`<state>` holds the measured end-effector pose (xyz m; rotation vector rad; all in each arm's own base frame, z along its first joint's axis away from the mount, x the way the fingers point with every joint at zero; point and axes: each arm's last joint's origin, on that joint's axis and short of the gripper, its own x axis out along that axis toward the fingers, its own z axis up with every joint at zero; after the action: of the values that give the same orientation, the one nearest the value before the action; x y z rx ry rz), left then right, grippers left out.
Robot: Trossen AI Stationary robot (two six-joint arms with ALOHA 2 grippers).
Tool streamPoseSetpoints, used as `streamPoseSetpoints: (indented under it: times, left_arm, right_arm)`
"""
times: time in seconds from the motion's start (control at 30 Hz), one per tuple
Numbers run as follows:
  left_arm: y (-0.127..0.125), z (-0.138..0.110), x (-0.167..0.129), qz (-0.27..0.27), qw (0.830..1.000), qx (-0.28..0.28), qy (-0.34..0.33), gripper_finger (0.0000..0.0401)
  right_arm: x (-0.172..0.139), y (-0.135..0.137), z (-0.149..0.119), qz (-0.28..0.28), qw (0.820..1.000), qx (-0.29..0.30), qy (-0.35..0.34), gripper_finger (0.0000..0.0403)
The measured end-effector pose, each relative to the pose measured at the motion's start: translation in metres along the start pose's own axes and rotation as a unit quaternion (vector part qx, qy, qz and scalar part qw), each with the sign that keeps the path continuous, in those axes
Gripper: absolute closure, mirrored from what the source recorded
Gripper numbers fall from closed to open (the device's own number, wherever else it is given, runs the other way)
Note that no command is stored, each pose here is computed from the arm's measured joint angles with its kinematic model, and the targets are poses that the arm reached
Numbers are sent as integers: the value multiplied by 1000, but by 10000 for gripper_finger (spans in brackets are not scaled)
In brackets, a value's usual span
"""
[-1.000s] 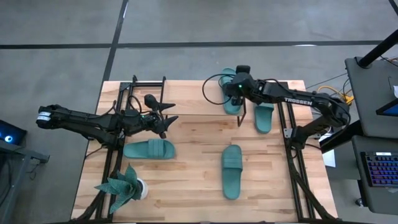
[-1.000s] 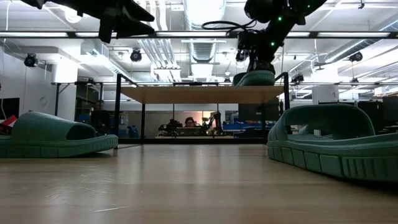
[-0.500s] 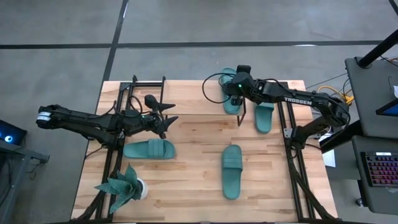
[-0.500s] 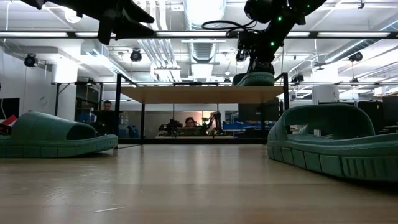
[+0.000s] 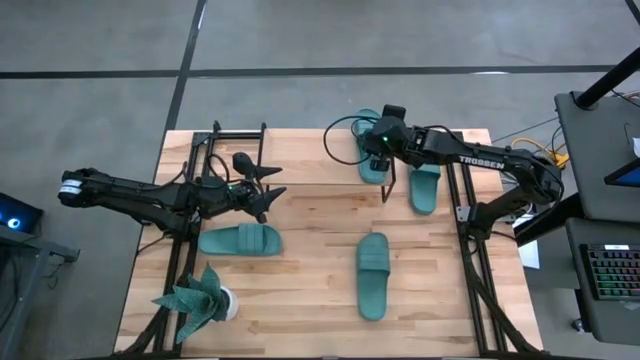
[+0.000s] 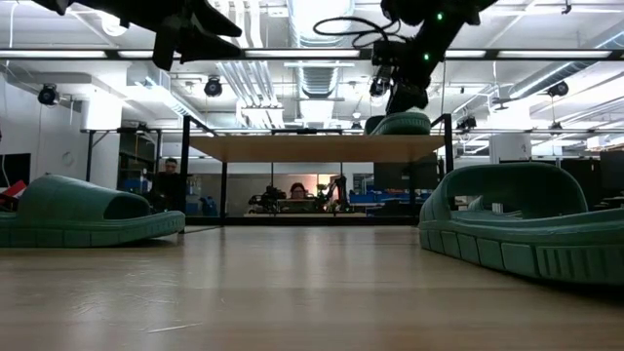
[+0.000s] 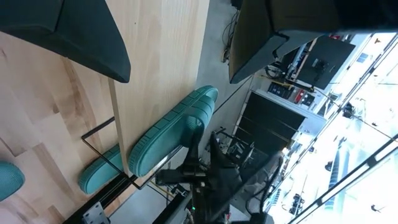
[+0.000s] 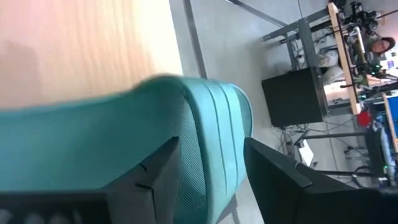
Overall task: Pick and place slides into the shelf
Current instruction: Put the green slide on the shelf
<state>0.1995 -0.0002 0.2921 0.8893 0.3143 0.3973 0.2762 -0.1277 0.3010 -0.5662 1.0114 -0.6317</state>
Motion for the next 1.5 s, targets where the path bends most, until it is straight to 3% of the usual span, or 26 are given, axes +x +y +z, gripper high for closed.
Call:
streamPoseSetpoints:
  times: [0.33, 0.5, 0.8, 1.07, 1.33, 1.5]
  left_arm:
    - [0, 0, 0, 0, 1000, -1, 1, 144]
    - [-2, -1, -1, -12, 1000, -22, 7, 144]
    - [-4, -3, 0, -17, 999, -26, 14, 144]
    - [-4, -4, 0, -20, 999, -23, 17, 144]
    - [-6, -5, 0, -27, 999, -25, 24, 144]
    - [-6, -5, 0, -28, 999, -30, 25, 144]
  right_arm:
    - [-46, -3, 20, 48, 998, 29, 15, 237]
    - [-73, 18, 20, 86, 995, 9, 49, 250]
    - [-111, 55, 14, 82, 993, -12, 85, 274]
    - [-139, 68, 12, 104, 993, 19, 48, 283]
    - [-173, 91, 11, 190, 979, 77, 9, 282]
    - [-195, 118, 14, 225, 971, 77, -28, 280]
